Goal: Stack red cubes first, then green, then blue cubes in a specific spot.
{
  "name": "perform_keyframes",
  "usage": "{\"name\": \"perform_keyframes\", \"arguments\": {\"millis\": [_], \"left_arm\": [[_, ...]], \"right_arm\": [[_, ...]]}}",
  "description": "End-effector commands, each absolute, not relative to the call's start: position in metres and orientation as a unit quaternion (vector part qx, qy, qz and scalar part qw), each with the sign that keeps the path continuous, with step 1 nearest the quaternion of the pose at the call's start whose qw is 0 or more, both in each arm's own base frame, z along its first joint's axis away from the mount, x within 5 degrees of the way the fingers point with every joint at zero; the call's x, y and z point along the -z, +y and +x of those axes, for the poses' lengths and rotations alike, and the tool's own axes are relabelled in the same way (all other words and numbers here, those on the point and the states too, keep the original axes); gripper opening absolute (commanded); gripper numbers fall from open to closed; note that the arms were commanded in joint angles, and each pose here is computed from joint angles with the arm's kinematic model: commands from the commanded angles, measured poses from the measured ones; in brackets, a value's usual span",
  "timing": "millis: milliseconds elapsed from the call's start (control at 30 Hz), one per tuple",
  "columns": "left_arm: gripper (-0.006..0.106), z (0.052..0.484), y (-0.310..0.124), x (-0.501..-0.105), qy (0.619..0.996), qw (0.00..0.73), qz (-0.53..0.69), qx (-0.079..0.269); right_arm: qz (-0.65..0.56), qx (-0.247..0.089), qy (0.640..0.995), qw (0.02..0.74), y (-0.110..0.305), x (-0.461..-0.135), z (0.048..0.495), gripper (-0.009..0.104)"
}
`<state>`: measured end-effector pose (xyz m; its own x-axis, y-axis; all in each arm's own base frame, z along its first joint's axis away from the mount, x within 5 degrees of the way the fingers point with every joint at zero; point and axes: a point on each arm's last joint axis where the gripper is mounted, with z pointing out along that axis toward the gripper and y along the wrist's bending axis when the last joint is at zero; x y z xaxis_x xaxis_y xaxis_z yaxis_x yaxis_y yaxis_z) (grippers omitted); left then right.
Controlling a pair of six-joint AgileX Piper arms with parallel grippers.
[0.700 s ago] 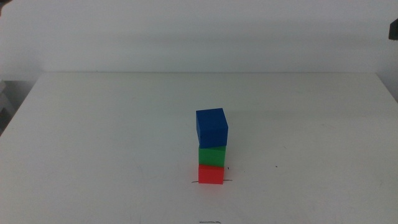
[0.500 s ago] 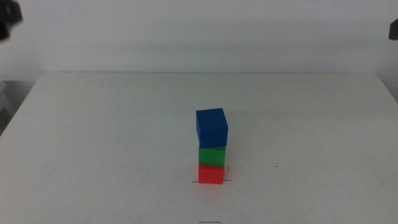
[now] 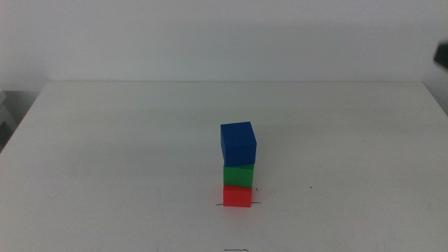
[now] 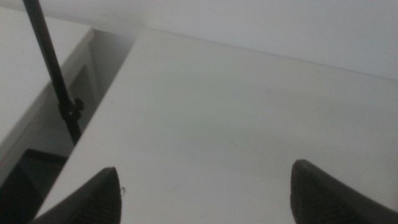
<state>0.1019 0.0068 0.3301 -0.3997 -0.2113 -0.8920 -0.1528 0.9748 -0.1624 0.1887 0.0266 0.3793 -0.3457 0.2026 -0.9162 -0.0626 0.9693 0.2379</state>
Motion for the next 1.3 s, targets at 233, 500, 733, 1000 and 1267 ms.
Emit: {"name": "perform_keyframes", "arguments": {"millis": [233,500,733,1000,1267], "left_arm": [[0.093,0.053,0.001,-0.295,0.769,0.627,-0.095,0.078],[0.093,0.044,-0.001,-0.26,0.681,0.718,-0.09,0.114],[0.093,0.053,-0.001,-0.218,0.713,0.686,-0.094,0.108],[0.093,0.056,-0.001,-0.188,0.738,0.661,-0.094,0.101],[0.093,0.055,-0.001,-0.19,0.727,0.672,-0.092,0.102]], "right_arm": [[0.064,-0.09,0.761,0.639,0.005,-0.308,0.097,0.09],[0.12,-0.054,0.747,0.651,-0.004,-0.239,0.061,0.09],[0.12,-0.045,0.762,0.634,-0.005,-0.199,0.058,0.09],[0.114,-0.038,0.762,0.637,-0.005,-0.183,0.053,0.09],[0.116,-0.039,0.763,0.634,-0.005,-0.183,0.053,0.09]]}}
